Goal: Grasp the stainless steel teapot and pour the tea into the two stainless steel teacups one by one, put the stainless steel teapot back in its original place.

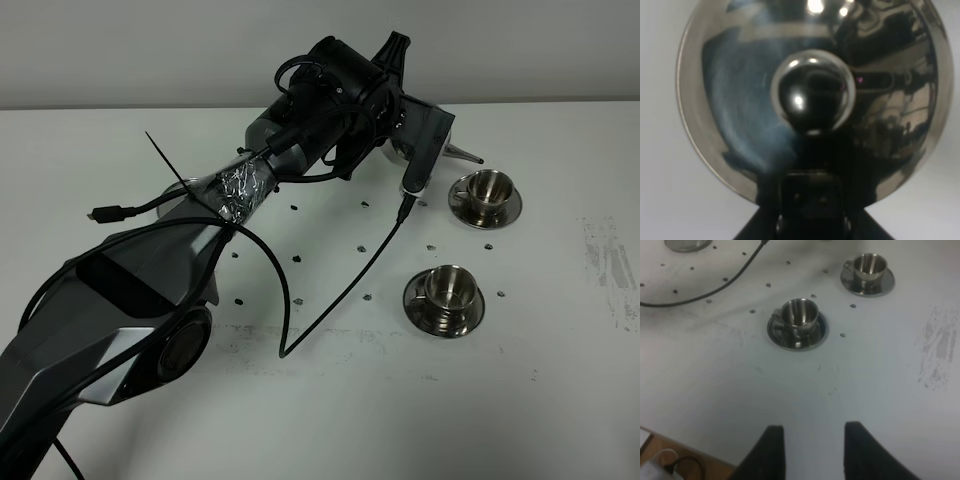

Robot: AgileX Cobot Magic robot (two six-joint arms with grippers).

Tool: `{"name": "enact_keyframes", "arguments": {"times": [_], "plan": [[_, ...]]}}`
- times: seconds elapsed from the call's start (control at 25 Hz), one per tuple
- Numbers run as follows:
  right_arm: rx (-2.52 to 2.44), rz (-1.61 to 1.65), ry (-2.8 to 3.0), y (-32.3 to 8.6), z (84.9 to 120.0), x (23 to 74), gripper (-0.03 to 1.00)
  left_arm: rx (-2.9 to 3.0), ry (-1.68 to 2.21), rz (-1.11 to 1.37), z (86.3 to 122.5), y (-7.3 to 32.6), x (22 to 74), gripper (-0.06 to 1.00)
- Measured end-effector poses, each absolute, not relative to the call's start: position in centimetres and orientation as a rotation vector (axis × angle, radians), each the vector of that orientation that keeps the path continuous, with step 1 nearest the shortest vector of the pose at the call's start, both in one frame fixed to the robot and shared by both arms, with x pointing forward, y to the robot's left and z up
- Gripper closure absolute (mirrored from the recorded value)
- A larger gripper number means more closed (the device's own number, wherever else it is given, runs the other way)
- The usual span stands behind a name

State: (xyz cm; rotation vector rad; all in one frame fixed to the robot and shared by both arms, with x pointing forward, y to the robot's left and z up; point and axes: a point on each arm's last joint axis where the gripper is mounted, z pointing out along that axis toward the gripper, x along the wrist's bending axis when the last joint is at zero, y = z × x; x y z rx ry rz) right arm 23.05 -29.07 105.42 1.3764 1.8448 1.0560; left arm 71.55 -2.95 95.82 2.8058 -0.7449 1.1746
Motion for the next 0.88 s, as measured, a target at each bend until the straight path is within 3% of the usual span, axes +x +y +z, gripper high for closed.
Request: {"name": "enact_keyframes", "arguments": {"times": [0.88], "plan": [[1.376, 1.056, 1.845, -29.07, 105.42, 23.05, 0.66, 2.755, -0.982, 1.279, 95.20, -3.88, 71.57, 0.75]]}}
